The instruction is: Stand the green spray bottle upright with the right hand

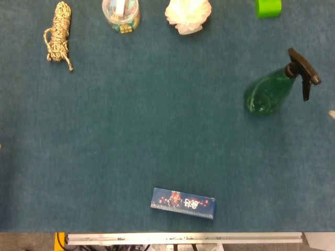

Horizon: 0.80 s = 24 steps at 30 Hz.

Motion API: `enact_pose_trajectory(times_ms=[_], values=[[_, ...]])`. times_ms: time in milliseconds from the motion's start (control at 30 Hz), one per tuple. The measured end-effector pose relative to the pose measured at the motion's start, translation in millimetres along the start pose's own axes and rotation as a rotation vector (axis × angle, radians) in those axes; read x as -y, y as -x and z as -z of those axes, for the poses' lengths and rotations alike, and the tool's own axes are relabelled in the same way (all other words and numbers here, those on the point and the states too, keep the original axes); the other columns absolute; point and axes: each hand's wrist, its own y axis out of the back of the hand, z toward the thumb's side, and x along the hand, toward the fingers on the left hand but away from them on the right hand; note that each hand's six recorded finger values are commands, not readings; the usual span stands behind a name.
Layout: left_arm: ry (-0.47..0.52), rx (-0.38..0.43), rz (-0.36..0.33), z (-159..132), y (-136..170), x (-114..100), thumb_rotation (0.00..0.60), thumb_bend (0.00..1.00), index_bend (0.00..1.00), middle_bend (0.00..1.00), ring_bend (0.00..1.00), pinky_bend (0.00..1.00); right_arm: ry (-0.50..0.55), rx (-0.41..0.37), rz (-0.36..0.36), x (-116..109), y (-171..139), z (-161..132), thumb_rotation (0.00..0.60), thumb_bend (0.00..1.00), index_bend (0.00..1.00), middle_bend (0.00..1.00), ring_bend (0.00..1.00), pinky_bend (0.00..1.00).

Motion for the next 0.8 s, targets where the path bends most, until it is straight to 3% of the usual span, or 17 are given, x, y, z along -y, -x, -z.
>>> enact_pose_trajectory(times_ms=[233, 467, 567, 800], values=[[-0.001, 0.028, 0.003, -5, 0, 1, 0.6, 0.0, 0.13, 0.18, 0.06, 0.19, -0.345, 0.06, 0.134, -23, -29, -3, 0.6, 0.0, 0.15, 0.11, 0.0, 0.09], [0.004, 0.053, 0.006, -7, -1, 1, 0.6, 0.0, 0.14, 0.18, 0.06, 0.19, -0.644, 0.149, 0.266, -35, -61, -5, 0.6, 0.0, 0.16, 0.12, 0.0, 0.09], [0.004, 0.056, 0.01, -8, -3, 2, 0.6, 0.0, 0.14, 0.18, 0.06, 0.19, -0.668, 0.159, 0.286, -37, -67, -7, 0.6, 0.0, 0.17, 0.13, 0.0, 0.09], [-0.001, 0.051, 0.033, -8, -8, 8, 0.6, 0.0, 0.14, 0.19, 0.06, 0.19, -0.571, 0.165, 0.27, -42, -65, -2, 0.6, 0.0, 0.18, 0.14, 0.0, 0.09]])
